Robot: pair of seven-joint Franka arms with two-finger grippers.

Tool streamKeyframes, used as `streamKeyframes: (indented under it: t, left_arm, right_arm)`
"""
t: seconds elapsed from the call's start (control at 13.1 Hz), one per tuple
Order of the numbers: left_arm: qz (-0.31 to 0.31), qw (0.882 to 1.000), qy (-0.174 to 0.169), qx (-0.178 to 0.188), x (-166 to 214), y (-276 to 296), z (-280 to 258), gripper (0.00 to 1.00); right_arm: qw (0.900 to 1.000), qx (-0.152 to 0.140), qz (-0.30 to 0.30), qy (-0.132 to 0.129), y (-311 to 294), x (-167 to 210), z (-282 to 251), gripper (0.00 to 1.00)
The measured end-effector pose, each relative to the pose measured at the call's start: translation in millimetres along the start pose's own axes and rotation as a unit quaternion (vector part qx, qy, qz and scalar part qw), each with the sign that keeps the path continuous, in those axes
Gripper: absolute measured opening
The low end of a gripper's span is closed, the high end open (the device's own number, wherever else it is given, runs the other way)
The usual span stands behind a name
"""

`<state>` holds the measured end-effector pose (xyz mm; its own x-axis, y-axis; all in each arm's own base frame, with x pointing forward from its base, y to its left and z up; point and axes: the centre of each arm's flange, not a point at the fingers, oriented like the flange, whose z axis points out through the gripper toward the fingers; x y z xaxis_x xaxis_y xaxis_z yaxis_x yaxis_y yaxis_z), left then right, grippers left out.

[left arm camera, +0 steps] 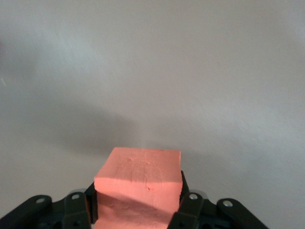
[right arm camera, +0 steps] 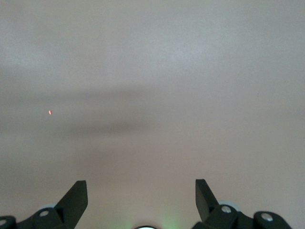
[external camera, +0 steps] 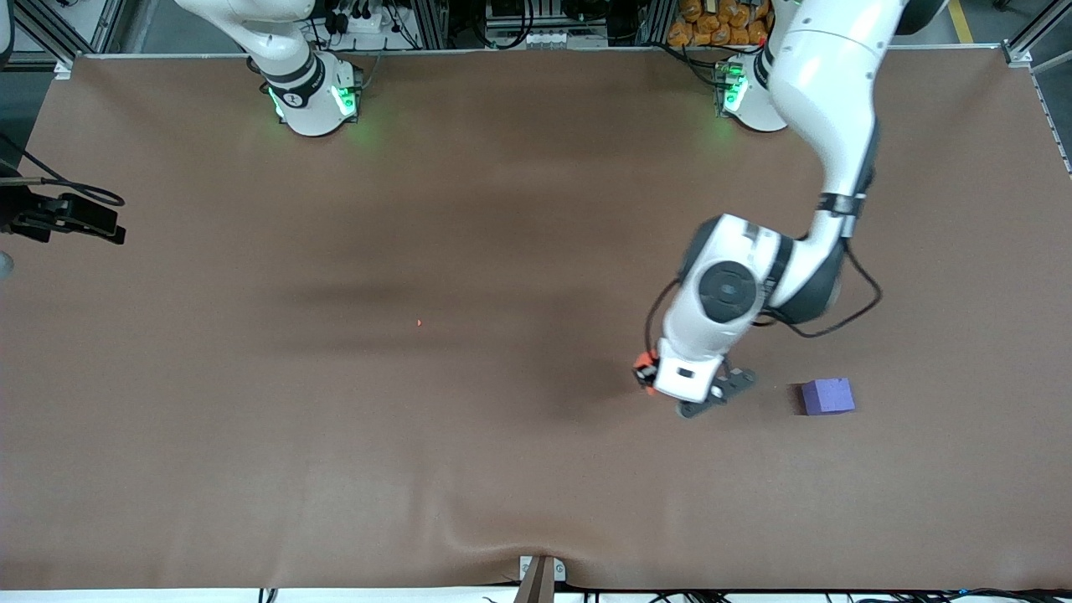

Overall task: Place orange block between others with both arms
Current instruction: 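Carry the orange cube with the left gripper between pink and blue cubes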

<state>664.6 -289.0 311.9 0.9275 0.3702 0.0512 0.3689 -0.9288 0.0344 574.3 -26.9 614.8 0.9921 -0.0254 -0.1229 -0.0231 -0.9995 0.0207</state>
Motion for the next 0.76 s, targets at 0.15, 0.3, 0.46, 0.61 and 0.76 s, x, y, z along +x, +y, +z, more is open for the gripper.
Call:
streamKeyframes:
  t: [0.15,0.3,0.46,0.61,0.76]
  left_arm:
    - [0.040,0.999,-0.010,0.011,34,-42,-9,0.58]
    - [0.074,0.996,-0.035,0.028,64,-92,-18,0.58]
    - [0.116,0.990,-0.065,0.039,91,-150,-14,0.58]
    - [0.158,0.982,-0.092,0.038,112,-216,4,0.58]
    - [0.170,0.978,-0.119,0.028,117,-266,21,0.58]
  right_arm:
    - [1.000,-0.001,-0.005,0.000,-6,0,0,1.00]
    - [1.000,-0.002,-0.011,0.000,-14,0,0,1.00]
    - [1.000,0.000,-0.014,-0.009,-17,-2,2,1.00]
    - [1.000,0.001,-0.018,-0.014,-22,-3,3,1.00]
    - [1.000,0.001,-0.023,-0.013,-27,-4,1,1.00]
